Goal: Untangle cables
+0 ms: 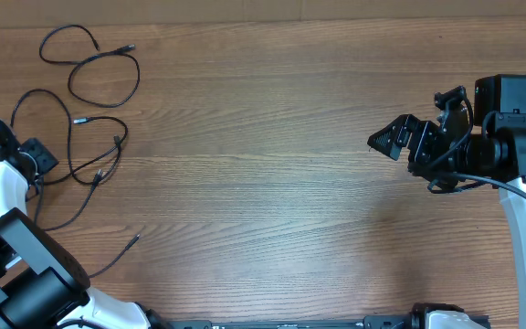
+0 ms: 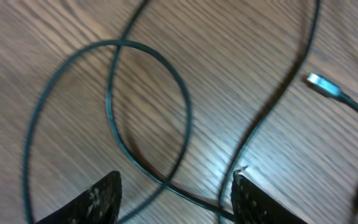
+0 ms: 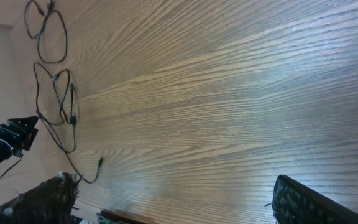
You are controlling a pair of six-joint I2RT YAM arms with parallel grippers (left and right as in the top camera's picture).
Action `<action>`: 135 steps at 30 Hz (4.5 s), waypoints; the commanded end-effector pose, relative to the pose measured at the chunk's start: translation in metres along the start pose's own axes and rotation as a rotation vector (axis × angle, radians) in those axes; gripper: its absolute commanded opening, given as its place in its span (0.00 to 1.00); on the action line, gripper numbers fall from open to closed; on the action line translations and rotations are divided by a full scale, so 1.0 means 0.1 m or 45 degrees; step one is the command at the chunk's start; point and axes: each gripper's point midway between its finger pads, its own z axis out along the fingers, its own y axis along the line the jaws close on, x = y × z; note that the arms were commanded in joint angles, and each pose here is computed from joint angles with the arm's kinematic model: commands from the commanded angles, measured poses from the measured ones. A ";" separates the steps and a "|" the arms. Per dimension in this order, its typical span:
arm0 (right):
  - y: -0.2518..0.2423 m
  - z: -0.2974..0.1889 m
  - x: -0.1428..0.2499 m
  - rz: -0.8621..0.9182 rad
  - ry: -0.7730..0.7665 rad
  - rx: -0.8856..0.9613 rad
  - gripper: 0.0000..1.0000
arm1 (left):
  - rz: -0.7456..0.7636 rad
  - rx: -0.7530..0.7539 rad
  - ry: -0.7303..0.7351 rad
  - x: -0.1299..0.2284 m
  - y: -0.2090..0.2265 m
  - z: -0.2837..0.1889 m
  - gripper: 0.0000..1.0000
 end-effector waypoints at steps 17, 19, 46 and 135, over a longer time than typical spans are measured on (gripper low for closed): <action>0.02 -0.02 -0.04 0.025 -0.016 -0.002 1.00 | 0.026 -0.133 0.072 0.19 0.23 0.39 0.16; 0.02 -0.02 -0.03 0.025 -0.015 -0.002 1.00 | 0.001 -0.160 0.080 0.21 0.29 0.38 0.05; 0.01 -0.02 -0.01 0.032 -0.002 0.004 1.00 | -0.502 -0.634 0.163 0.40 1.62 -0.04 0.04; -0.02 -0.02 0.01 0.036 0.006 0.021 1.00 | -0.249 -0.063 0.602 1.23 -0.14 0.11 0.04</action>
